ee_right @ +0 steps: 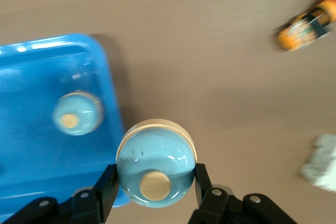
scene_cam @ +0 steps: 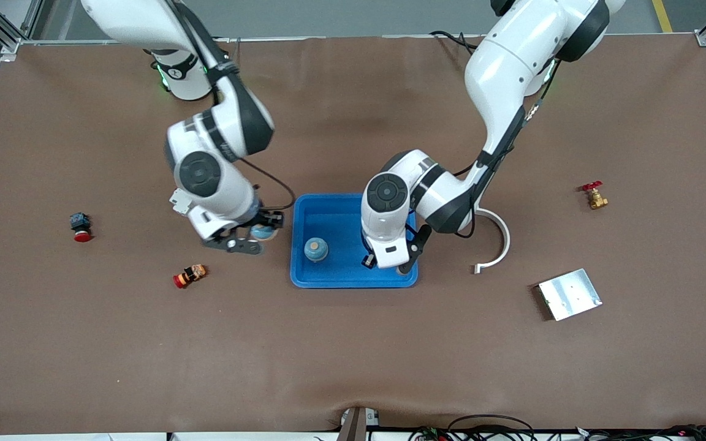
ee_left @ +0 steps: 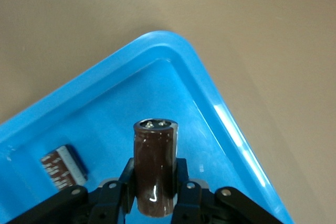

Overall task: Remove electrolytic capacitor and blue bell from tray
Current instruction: 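Lift the bell with the right gripper while the left gripper carries the capacitor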

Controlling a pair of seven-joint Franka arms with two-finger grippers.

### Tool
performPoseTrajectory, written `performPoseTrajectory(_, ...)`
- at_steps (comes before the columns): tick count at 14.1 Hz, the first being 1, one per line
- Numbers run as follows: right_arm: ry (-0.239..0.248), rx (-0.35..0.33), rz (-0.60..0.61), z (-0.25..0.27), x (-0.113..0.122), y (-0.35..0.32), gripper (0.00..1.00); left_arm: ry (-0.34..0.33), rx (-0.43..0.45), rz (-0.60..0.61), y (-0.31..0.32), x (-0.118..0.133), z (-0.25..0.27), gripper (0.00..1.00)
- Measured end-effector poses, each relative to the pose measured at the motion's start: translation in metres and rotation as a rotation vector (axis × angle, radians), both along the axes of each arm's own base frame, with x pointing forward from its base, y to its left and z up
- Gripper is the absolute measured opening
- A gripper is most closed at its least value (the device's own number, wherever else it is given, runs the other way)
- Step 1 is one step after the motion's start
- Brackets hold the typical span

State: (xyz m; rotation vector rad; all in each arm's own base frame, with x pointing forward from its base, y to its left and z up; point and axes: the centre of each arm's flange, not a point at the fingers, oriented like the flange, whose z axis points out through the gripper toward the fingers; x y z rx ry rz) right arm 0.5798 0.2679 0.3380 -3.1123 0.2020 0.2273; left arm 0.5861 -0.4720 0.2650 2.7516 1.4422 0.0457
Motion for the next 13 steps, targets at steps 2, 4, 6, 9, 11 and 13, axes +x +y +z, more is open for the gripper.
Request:
performPoseTrajectory(2, 0.043, 0.008, 0.047, 0.004, 0.015, -0.055, 0.63, -0.014, 0.000, -0.099, 0.009, 0.006, 0.022, 0.33)
performPoseTrajectory(4, 0.078, 0.028, 0.082, 0.009, 0.028, -0.124, 0.63, 0.004, 0.007, -0.240, 0.026, 0.012, 0.038, 0.33)
performPoseTrajectory(6, 0.098, 0.039, 0.139, 0.008, 0.035, -0.203, 0.63, 0.051, 0.025, -0.399, 0.049, 0.017, 0.051, 0.33)
performPoseTrajectory(9, 0.130, 0.035, 0.195, -0.008, 0.026, -0.304, 0.63, 0.091, 0.049, -0.631, 0.086, 0.016, 0.060, 0.33)
performPoseTrajectory(11, 0.131, 0.022, 0.223, -0.022, 0.016, -0.347, 0.63, 0.107, 0.055, -0.741, 0.119, 0.015, 0.067, 0.33)
performPoseTrajectory(13, 0.114, 0.024, 0.250, -0.043, -0.002, -0.398, 0.63, 0.092, 0.054, -0.818, 0.149, 0.009, 0.067, 0.33)
